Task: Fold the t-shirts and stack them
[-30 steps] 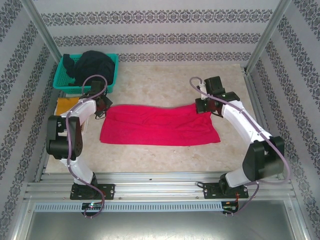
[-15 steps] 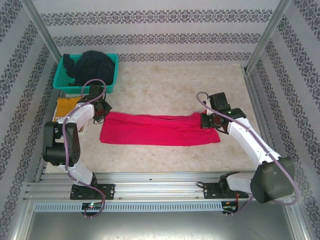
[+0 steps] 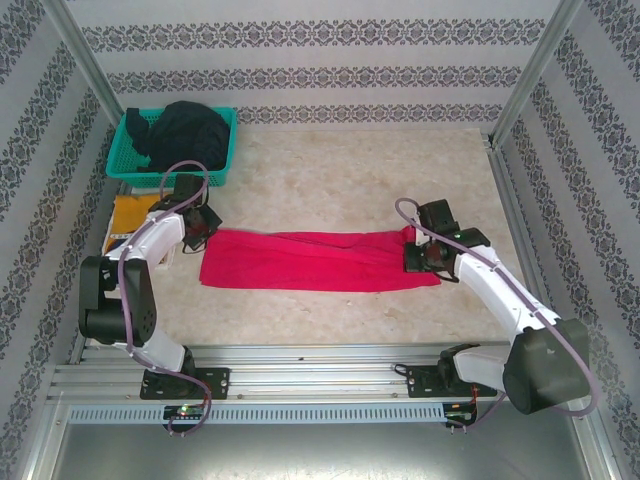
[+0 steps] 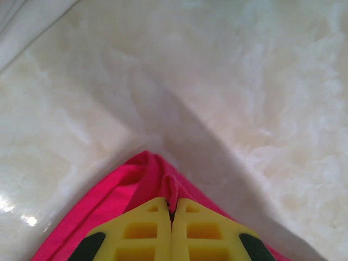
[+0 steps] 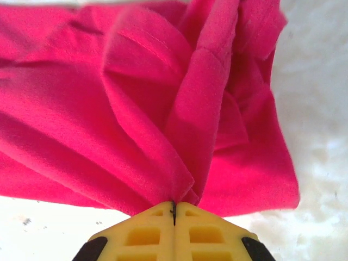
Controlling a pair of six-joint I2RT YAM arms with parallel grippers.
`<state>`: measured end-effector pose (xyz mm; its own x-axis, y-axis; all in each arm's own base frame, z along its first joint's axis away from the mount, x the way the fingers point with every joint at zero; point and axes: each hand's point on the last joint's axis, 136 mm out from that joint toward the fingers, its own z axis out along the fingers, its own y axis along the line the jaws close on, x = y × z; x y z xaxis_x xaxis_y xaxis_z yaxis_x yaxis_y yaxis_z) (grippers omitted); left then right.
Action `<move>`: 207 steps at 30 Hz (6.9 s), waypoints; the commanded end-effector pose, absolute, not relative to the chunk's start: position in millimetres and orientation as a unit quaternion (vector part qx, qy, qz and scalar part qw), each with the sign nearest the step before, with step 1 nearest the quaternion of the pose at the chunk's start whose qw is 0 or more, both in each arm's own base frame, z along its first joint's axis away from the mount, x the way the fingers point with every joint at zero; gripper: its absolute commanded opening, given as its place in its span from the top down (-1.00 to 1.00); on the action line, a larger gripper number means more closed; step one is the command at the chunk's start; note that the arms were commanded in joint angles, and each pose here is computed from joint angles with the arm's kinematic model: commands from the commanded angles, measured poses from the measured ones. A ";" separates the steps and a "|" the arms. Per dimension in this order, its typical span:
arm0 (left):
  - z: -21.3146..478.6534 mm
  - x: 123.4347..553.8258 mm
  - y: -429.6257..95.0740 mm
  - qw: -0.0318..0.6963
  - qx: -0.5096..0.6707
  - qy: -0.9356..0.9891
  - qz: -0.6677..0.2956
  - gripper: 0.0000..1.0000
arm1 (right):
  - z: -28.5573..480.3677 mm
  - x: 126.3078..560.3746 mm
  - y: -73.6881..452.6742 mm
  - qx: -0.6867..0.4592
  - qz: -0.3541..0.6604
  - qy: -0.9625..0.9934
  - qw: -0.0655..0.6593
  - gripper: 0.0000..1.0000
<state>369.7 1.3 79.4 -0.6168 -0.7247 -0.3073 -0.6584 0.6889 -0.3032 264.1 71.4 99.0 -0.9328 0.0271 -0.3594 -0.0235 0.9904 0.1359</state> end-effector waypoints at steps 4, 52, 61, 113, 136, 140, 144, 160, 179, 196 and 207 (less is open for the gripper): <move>40.4 354.6 7.5 0.162 -0.388 0.906 -0.049 1.00 | 69.5 263.0 81.5 0.033 0.089 0.985 0.142 1.00; 1.8 346.1 -42.8 0.134 -0.337 0.927 -0.093 -0.70 | 47.1 346.5 26.0 0.231 0.038 0.956 0.176 -0.09; 8.9 342.2 -59.2 0.130 -0.329 0.927 -0.122 -0.70 | 22.2 391.2 49.9 0.253 0.124 0.947 0.153 -0.12; 33.4 308.4 -145.5 0.142 -0.115 0.953 -0.244 0.16 | 25.4 516.1 117.4 0.243 0.259 0.907 0.227 0.42; 31.3 253.8 -251.6 0.109 -0.018 0.939 -0.325 -0.12 | 63.7 628.7 247.6 0.137 0.344 0.897 0.239 0.09; 58.7 268.8 -250.1 0.167 -0.004 0.928 -0.333 -0.47 | 109.0 623.3 242.6 0.083 0.329 0.897 0.284 -0.10; 87.0 291.2 -235.3 0.224 -0.022 0.913 -0.341 -0.69 | 147.5 599.6 233.8 0.025 0.314 0.890 0.329 -0.24; 116.7 364.7 -93.5 0.311 -0.178 0.891 -0.277 -1.00 | 127.1 347.8 276.8 -0.409 0.170 0.808 0.389 -0.46; 108.1 359.4 -71.7 0.303 -0.177 0.901 -0.254 -1.00 | 28.0 189.7 371.5 -0.676 0.137 0.691 0.218 -0.35; 102.3 358.5 -69.8 0.298 -0.179 0.904 -0.249 -1.00 | 5.2 173.6 337.9 -0.714 0.087 0.683 0.129 1.00; 101.1 363.7 -75.6 0.306 -0.169 0.899 -0.263 -1.00 | 75.8 150.5 325.3 -0.715 0.178 0.662 0.141 1.00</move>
